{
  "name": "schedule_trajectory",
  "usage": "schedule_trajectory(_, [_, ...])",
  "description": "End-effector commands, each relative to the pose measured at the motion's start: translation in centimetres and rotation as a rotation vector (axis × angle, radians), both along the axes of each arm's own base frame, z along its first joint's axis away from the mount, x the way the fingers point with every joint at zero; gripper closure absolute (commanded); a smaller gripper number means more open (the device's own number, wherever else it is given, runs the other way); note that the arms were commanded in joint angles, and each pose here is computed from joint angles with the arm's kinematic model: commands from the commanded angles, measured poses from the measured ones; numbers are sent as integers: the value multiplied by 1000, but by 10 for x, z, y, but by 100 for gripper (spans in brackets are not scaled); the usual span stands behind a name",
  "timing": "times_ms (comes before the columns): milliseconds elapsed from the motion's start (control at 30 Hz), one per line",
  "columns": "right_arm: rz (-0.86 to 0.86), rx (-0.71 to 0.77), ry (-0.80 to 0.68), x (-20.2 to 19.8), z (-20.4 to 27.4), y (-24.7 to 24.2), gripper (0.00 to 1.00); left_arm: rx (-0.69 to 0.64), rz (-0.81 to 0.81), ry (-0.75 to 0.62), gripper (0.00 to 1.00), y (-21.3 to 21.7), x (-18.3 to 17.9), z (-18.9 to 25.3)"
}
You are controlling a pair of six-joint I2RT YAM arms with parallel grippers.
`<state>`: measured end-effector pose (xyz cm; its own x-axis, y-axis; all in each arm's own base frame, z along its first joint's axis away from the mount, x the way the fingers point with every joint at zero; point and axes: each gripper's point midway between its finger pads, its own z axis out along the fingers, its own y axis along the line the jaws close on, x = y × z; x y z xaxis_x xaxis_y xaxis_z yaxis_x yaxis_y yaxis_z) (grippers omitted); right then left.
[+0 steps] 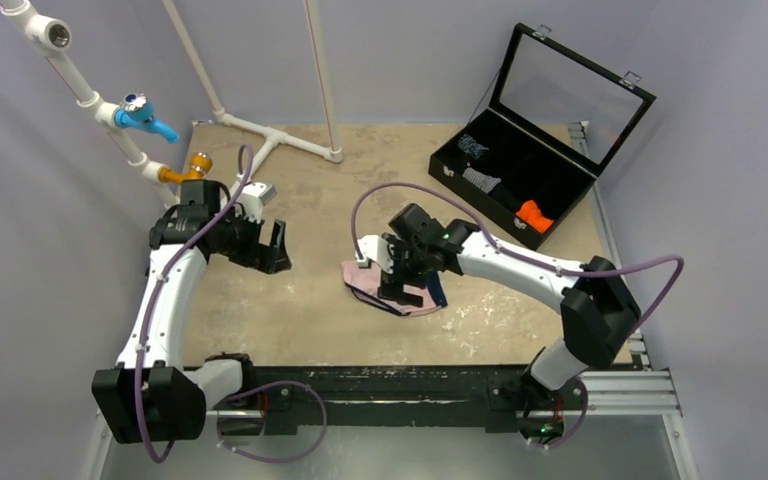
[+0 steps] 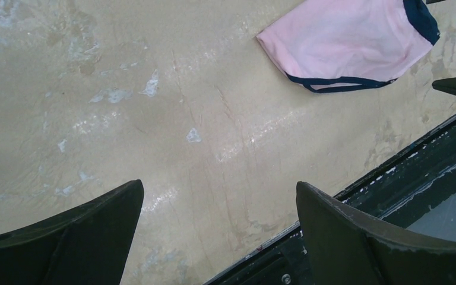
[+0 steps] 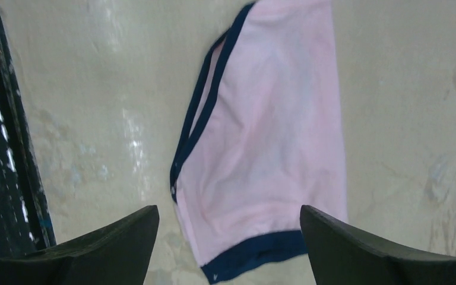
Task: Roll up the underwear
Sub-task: Fold the underwear at the center of the board.
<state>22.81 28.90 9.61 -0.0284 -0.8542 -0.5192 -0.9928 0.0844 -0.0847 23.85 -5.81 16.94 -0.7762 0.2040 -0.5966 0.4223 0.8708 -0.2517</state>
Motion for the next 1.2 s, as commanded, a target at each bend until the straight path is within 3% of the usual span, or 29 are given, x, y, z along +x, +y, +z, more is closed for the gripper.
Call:
schedule_trajectory(0, [-21, -98, -91, 2, -16, -34, 13, -60, -22, -38, 0, -9, 14, 11])
schedule_trajectory(200, [-54, -138, -116, -5, -40, -56, 18, -83, -24, -25, 2, -12, 17, 10])
schedule_trajectory(733, [-68, -164, -68, -17, -75, -61, 39, -96, -33, 20, 7, -14, 19, 3])
schedule_trajectory(1033, [-81, -202, -55, -24, -87, -69, 41, -88, -34, 27, 7, -13, 18, 2])
schedule_trajectory(1167, [-90, -218, -49, -22, -91, -68, 60, -82, -38, 26, 8, -12, 18, 1])
